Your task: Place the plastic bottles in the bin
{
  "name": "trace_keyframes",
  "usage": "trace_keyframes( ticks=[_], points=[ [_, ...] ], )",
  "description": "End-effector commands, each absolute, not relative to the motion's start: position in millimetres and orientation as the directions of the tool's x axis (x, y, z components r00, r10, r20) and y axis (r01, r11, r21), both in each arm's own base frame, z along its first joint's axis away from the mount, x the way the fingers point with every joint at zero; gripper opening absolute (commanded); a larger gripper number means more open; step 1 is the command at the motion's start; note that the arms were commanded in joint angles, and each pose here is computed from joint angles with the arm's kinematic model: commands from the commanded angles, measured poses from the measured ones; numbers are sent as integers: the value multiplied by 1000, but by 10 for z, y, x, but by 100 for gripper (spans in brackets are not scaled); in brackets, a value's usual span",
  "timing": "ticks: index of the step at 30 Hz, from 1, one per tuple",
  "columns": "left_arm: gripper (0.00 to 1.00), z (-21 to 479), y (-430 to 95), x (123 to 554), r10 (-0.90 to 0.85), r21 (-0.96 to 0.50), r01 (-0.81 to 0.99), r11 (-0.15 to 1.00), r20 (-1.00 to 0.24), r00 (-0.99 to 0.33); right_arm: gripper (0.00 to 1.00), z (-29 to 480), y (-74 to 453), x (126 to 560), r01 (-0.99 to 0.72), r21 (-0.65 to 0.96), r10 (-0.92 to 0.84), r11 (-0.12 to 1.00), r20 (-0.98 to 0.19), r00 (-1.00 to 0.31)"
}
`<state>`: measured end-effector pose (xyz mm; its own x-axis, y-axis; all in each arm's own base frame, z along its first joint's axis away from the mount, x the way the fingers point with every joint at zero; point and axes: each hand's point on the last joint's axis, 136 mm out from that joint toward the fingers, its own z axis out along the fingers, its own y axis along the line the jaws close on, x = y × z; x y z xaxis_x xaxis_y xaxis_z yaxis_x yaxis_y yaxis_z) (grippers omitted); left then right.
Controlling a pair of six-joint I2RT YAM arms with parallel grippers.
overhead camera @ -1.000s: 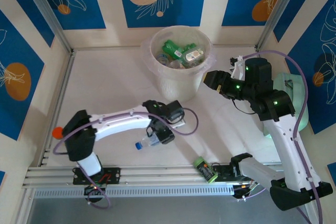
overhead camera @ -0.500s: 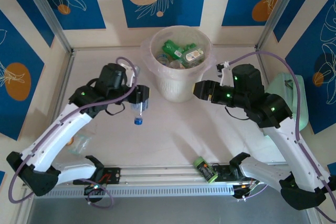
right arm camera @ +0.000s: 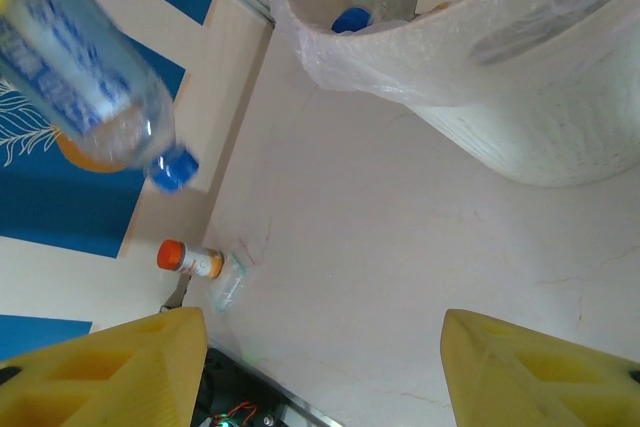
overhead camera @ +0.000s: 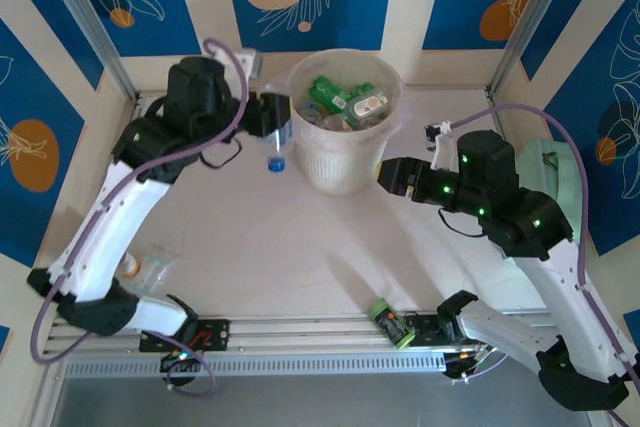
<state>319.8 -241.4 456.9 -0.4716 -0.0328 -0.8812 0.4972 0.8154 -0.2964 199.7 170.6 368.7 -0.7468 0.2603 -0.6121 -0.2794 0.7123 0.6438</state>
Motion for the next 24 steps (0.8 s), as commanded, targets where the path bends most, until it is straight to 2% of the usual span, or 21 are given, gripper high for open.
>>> trace_keyframes(
  ticks=[1,6,11,22,24],
  points=[
    [50,4880,-2532,3501,-1,-203,524,827,-933,-360,63,3670,1683,1948,-276,645,261,713,-609,-749],
    [49,5218,-2827,3935,1,-125,559,820,-976,-219,63,3677,1654,1897,-288,644,258,709,-617,-743],
    [51,5201,-3177,4312,1,-64,606,793,-994,-107,63,3618,1618,1882,-285,651,270,703,-615,-741],
    [49,4913,-3509,4785,28,-8,609,793,-998,-50,63,3539,1618,1889,-291,677,282,675,-603,-746],
    [53,4835,-3543,4834,32,-12,607,794,-998,-60,63,3529,1605,1886,-286,681,285,674,-597,-750]
  ],
)
